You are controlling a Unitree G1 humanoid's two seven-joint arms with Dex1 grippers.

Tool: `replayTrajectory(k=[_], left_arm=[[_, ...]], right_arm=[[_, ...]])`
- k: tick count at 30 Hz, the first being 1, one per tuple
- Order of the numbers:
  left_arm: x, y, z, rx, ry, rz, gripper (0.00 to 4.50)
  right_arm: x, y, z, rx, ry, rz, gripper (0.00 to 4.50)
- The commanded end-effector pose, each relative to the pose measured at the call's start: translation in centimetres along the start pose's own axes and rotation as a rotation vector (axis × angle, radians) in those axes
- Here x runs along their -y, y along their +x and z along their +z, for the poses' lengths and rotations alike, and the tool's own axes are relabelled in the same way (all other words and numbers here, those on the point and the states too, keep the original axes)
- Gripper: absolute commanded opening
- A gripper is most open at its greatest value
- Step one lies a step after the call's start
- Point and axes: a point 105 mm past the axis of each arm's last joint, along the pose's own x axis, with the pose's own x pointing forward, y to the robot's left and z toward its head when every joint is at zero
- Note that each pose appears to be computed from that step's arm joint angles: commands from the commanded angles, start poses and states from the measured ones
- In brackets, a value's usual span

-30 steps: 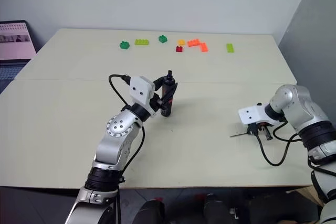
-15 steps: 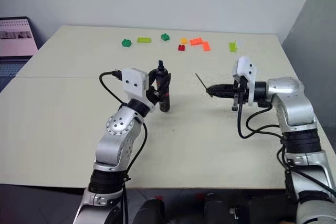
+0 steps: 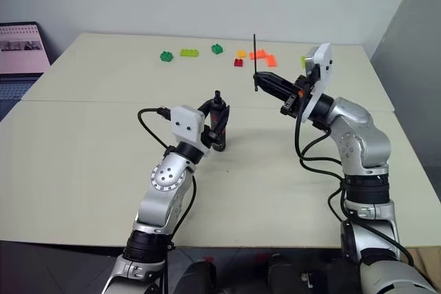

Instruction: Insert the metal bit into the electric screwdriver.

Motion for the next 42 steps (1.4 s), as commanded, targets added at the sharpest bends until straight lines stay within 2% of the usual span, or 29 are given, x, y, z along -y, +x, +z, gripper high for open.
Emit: replayTrajectory(k=[1,7,12,18,32,42], left_arm=[[-0.1,-0.2,0.3,0.023,0.011,0.022,1.64],[0.4,-0.3,0.7,0.031,-0.005,-0.011,1.64],[0.9,0.0,2.9,0.085,-0.019,-0.056,1.64],[1.9,-0.1,4.4,0.101,-0.057,-0.114,1.64],[2.8,-1.2,2.4,0.028,-0.088,-0.176,1.64],[2.9,-1.6,2.2,0.016,-0.094,-0.215,1.64]], right_arm=[[-1.3,1.2,1.9,0.075,-0.003,0.044,0.0],[-2.6,2.1,1.8,0.087,0.051,0.154,0.0],[-2.8,2.0,2.4,0.08,0.067,0.238,0.0],[-2.6,2.0,2.9,0.075,0.046,0.275,0.0],[-2.1,2.1,2.1,0.042,0.063,0.346,0.0],[-1.6,2.9,1.4,0.039,0.069,0.407,0.0]])
